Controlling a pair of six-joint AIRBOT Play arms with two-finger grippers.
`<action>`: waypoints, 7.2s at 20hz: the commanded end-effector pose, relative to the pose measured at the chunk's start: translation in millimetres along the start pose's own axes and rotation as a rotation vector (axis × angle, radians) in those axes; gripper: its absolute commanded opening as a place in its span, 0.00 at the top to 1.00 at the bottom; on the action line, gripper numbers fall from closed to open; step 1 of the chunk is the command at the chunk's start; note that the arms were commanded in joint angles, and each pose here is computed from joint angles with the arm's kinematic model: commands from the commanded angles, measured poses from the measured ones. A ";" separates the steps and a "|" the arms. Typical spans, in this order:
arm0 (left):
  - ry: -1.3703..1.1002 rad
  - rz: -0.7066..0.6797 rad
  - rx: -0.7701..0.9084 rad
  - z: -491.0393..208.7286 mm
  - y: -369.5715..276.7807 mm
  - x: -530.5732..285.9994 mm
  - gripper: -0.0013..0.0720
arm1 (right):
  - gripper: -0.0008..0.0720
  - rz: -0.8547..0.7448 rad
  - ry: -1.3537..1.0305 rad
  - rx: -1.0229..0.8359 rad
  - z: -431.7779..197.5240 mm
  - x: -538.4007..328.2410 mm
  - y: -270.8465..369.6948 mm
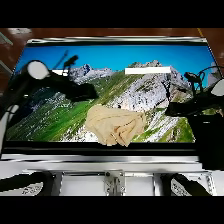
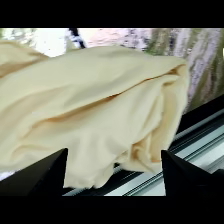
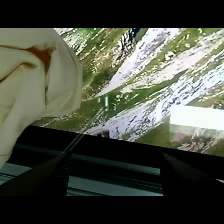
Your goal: Fold the shirts.
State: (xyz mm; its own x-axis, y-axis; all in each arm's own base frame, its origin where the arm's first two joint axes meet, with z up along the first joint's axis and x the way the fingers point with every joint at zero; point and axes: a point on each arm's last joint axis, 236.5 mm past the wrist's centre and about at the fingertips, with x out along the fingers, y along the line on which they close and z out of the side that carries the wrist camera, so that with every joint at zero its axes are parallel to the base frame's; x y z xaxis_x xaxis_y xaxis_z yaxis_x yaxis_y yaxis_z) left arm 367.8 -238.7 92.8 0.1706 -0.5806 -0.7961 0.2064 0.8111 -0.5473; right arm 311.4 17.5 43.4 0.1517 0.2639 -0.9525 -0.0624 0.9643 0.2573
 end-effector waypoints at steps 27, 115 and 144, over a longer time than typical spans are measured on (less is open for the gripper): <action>0.050 -0.165 -0.458 -131.4 33.9 160.3 0.93 | 0.06 0.417 0.289 0.014 2.7 142.3 73.8; 0.012 -0.200 -0.394 -115.3 56.5 131.8 0.93 | 0.31 0.275 0.306 0.129 -96.7 175.3 39.5; -1.091 0.277 0.348 -98.6 -93.6 -399.0 0.93 | 0.91 -0.490 -1.020 -0.250 -16.1 -379.1 52.6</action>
State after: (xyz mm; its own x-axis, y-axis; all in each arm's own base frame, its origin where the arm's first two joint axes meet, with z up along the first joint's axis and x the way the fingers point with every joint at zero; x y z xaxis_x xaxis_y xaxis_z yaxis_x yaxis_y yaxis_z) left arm 171.5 -102.4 508.2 0.9104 -0.3858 0.1495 0.4076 0.8986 -0.1627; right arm 225.5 -25.6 453.5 0.9783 -0.1095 -0.1758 0.0630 0.9659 -0.2511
